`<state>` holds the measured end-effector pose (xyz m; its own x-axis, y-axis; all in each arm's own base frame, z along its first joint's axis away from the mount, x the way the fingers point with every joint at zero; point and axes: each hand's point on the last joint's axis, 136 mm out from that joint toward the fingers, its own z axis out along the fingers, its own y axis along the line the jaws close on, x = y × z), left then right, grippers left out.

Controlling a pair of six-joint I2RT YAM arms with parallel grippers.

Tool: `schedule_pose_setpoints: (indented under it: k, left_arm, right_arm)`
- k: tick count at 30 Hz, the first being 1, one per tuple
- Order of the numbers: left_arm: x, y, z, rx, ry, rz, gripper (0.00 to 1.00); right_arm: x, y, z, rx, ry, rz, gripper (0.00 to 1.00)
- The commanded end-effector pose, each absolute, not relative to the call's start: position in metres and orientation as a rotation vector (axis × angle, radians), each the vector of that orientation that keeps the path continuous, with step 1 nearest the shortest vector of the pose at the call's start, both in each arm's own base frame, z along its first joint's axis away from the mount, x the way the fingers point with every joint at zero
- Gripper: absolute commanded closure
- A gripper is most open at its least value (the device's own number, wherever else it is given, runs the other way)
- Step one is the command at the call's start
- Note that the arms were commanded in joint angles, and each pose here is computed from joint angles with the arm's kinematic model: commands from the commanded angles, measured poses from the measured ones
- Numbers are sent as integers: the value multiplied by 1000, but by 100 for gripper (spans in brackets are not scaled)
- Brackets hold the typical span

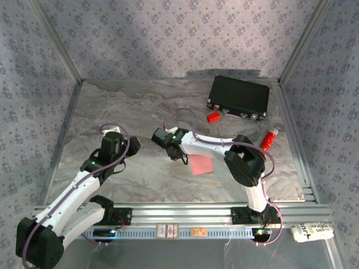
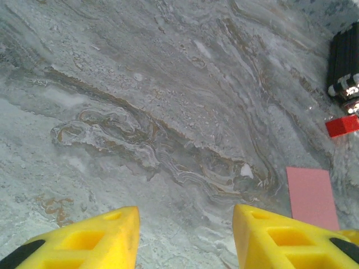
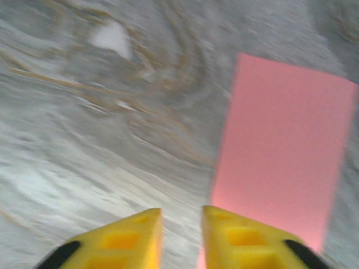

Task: Fold a paper plane with a square sheet of paper (pick it up from the middle)
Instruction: Turn over the paper at the center of the table, then move the paper to the center of the table.

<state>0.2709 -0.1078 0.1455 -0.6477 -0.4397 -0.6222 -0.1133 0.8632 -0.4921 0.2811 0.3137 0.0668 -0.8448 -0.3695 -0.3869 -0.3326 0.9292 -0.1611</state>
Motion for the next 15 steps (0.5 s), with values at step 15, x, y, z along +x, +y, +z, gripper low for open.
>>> schedule_pose_setpoints:
  k: [15]
  left_arm:
    - [282,-232,117,-40,2448,-997,60]
  right_arm:
    - [274,204,62,187,2646,998,74]
